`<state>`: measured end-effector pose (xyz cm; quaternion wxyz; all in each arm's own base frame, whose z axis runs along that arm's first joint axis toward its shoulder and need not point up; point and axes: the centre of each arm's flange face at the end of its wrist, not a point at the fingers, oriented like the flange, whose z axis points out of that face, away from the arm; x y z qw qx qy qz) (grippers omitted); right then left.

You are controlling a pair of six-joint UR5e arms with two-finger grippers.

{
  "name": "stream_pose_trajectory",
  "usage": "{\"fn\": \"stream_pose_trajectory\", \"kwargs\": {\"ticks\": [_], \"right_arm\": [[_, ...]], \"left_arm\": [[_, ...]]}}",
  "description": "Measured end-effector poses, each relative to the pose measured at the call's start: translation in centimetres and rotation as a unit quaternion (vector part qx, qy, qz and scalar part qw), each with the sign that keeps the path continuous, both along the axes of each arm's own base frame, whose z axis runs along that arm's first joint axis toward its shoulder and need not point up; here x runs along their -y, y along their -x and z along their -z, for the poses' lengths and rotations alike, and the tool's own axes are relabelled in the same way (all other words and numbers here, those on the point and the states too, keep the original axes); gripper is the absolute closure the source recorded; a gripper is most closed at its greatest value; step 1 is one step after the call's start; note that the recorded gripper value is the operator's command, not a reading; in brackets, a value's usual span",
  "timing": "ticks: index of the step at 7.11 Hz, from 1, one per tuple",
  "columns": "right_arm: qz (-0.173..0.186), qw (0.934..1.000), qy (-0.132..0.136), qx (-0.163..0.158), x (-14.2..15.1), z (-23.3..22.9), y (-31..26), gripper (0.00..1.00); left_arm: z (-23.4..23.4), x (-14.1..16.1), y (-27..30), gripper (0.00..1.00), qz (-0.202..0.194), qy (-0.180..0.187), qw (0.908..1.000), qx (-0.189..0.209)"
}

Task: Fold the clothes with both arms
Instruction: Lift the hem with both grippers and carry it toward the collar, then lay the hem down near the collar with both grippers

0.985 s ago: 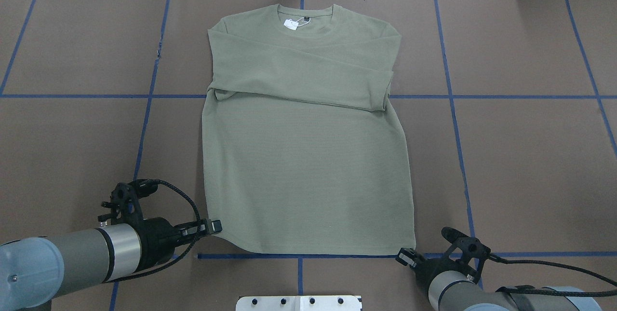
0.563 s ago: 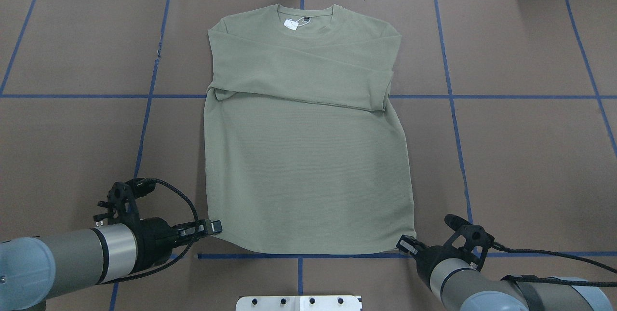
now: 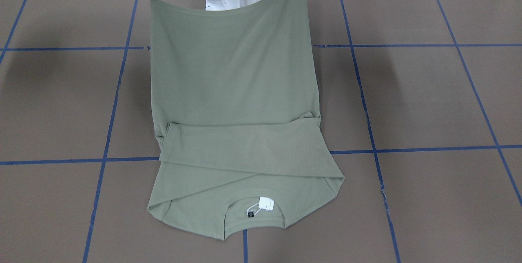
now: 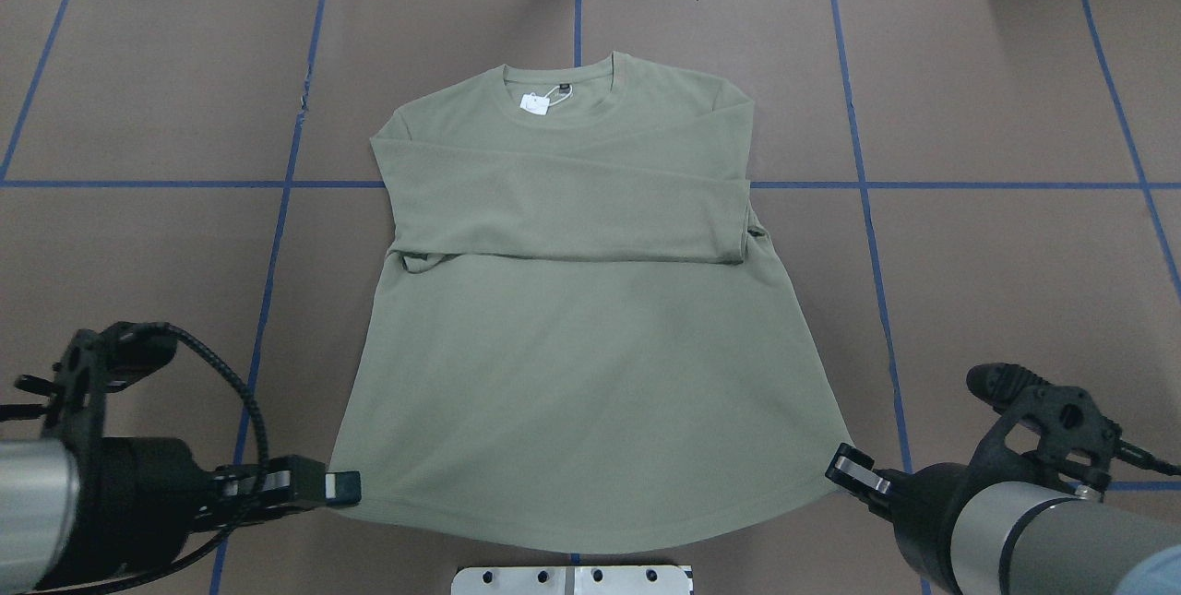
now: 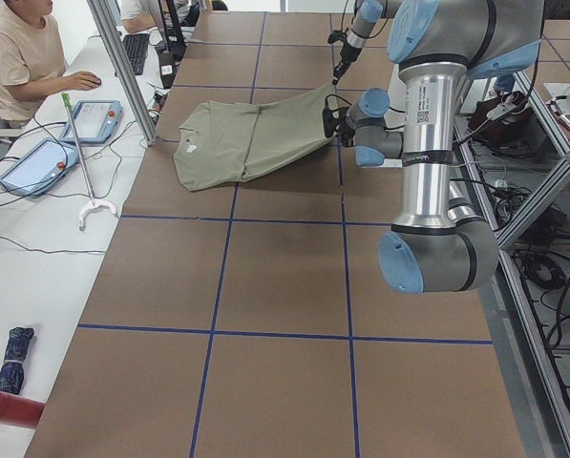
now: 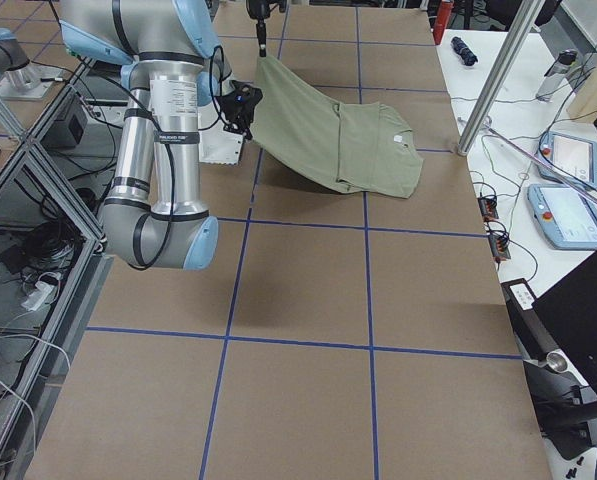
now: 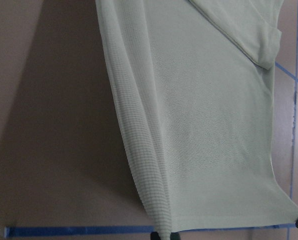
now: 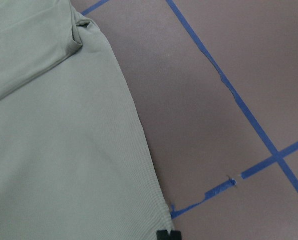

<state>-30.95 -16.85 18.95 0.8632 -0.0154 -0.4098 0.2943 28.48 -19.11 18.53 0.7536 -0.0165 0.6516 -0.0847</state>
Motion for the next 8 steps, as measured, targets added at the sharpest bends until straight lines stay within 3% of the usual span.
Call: {"fn": "stream_pose_trajectory", "kwargs": {"ticks": [1, 3, 5, 8], "right_arm": [[0.009, 0.9998, 0.017, 0.005, 0.7, 2.3, -1.4, 1.00], [0.030, 0.9992, -0.016, -0.019, 2.8, 3.6, -0.9, 1.00], [0.032, 0.9952, -0.075, -0.053, 9.1, 3.9, 3.2, 1.00], [0.024, 0.9925, -0.105, -0.059, 19.1, 1.8, 7.0, 1.00]], "left_arm": [[1.6, 0.0, 2.3, 1.00, -0.011, 0.003, 0.9999, 0.004], [1.5, 3.1, -0.7, 1.00, 0.000, -0.026, 0.9993, 0.028], [-0.4, 10.0, -4.1, 1.00, 0.043, -0.083, 0.9927, 0.076], [-3.2, 20.2, -4.9, 1.00, 0.096, -0.137, 0.9751, 0.146]]}}
